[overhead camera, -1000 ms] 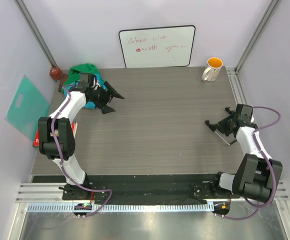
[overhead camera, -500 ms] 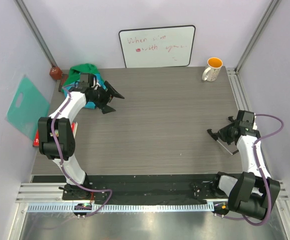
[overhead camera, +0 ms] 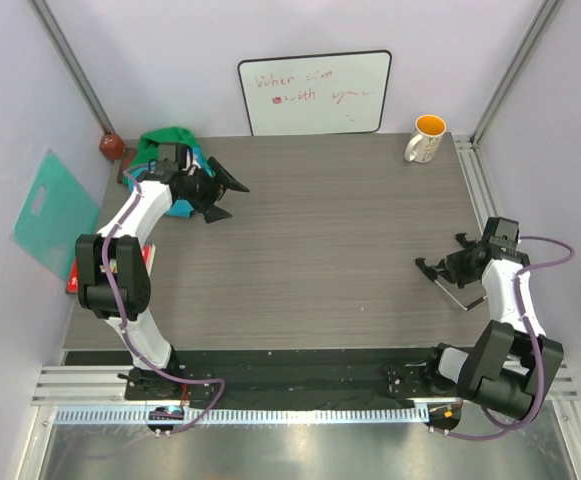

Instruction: Fold and stack the t-shirts

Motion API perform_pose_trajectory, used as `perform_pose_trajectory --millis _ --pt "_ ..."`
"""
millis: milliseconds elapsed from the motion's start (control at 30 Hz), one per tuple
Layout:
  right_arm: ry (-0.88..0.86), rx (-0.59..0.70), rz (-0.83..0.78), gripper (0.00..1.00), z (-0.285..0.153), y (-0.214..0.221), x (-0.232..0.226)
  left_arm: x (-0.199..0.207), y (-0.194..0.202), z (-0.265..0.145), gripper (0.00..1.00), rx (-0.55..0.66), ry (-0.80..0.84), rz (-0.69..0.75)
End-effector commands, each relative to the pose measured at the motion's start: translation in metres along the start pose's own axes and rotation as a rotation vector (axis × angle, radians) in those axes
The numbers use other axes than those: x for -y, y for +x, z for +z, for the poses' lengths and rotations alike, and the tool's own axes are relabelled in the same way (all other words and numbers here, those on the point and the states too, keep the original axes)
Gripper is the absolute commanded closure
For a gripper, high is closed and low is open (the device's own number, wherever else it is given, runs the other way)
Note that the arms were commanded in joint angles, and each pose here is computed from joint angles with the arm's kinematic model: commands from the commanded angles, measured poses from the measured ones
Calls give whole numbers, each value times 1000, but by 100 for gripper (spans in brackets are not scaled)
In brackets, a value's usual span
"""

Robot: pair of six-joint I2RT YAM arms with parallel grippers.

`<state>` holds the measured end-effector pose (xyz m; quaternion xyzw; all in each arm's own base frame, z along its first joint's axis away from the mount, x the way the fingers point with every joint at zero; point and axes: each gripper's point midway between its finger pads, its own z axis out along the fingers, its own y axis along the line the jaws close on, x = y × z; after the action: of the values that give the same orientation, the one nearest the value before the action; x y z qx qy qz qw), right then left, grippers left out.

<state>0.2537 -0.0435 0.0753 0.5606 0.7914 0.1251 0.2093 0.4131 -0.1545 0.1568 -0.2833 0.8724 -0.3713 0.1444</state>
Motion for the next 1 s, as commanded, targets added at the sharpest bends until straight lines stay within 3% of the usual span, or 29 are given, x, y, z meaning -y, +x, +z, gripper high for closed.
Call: perform_pose_trajectory --millis 0,67,200,300,400,633,767,967 --pt "215 -123 42 82 7 29 46 27 -10 -6 16 25 77 30" --pt "248 -162 46 81 6 34 49 26 -11 -2 16 21 82 27" --pt "256 -199 71 57 4 39 48 25 -10 -1 16 15 87 24" --pt "269 -206 80 52 -1 40 48 23 -9 1 16 9 87 21" --pt "267 -186 98 40 -9 36 43 22 -10 2 16 3 91 14" --pt "187 -115 114 32 -43 18 14 20 -11 4 16 -7 104 12" --pt "161 -143 118 25 -58 24 6 17 -11 4 16 -7 107 11" --pt "-47 -163 128 25 -79 30 -29 16 -14 2 16 -3 112 8"
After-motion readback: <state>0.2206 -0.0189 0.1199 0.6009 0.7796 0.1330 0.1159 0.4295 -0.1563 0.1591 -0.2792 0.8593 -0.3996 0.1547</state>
